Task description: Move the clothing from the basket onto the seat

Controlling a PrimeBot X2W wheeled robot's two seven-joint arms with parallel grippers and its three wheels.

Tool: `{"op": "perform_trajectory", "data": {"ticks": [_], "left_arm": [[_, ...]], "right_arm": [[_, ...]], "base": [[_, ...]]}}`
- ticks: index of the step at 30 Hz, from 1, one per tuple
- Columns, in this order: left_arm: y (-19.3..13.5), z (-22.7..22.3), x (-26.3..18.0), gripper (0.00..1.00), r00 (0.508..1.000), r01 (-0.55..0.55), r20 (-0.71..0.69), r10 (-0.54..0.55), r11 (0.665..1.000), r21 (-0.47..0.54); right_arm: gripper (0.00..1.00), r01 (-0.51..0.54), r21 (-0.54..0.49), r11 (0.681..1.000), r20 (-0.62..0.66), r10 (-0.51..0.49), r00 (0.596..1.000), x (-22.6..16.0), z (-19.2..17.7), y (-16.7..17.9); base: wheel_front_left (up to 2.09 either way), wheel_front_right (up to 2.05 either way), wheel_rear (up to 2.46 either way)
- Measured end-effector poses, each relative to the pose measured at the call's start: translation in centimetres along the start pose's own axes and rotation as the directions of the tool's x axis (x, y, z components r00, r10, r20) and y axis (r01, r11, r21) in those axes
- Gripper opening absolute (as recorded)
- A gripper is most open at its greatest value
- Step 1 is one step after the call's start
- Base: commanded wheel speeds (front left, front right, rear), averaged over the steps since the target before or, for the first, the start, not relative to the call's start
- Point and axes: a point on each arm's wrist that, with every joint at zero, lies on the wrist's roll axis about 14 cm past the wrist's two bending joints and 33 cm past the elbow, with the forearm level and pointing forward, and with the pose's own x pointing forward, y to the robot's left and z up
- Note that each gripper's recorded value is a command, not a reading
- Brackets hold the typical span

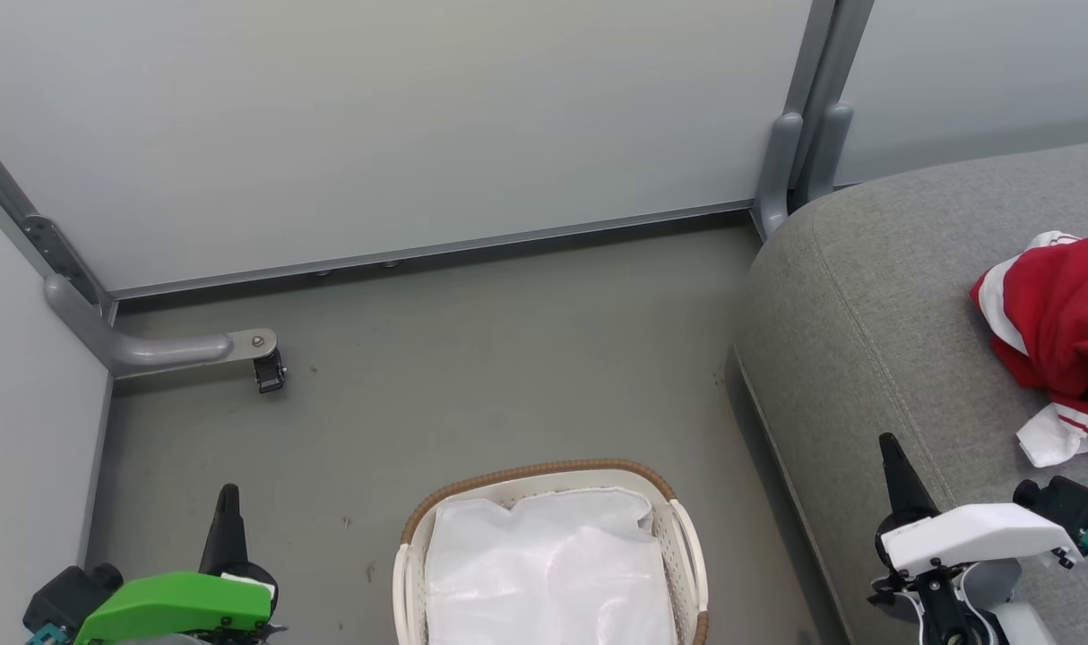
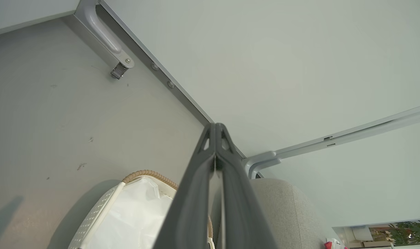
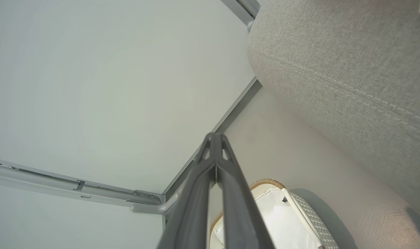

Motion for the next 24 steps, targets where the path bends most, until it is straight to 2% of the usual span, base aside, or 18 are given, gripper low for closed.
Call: {"op": "perform_trajectory", "data": {"ticks": [12,24], "left_arm": [[-0.8,0.6,0.3,0.0,1.0,0.022,0.004,-0.022,0.993,-0.116],[-1.4,1.1,0.5,0.0,0.999,0.047,0.008,-0.046,0.974,-0.222]], "right_arm": [[0.0,-0.006,0.124,0.992,0.004,0.005,1.0,0.1,0.5,0.2],[0.0,-0.017,0.236,0.972,0.007,0.016,1.0,0.1,0.9,0.5]], "base": [[0.0,0.0,0.0],[0.0,0.0,0.0]]}}
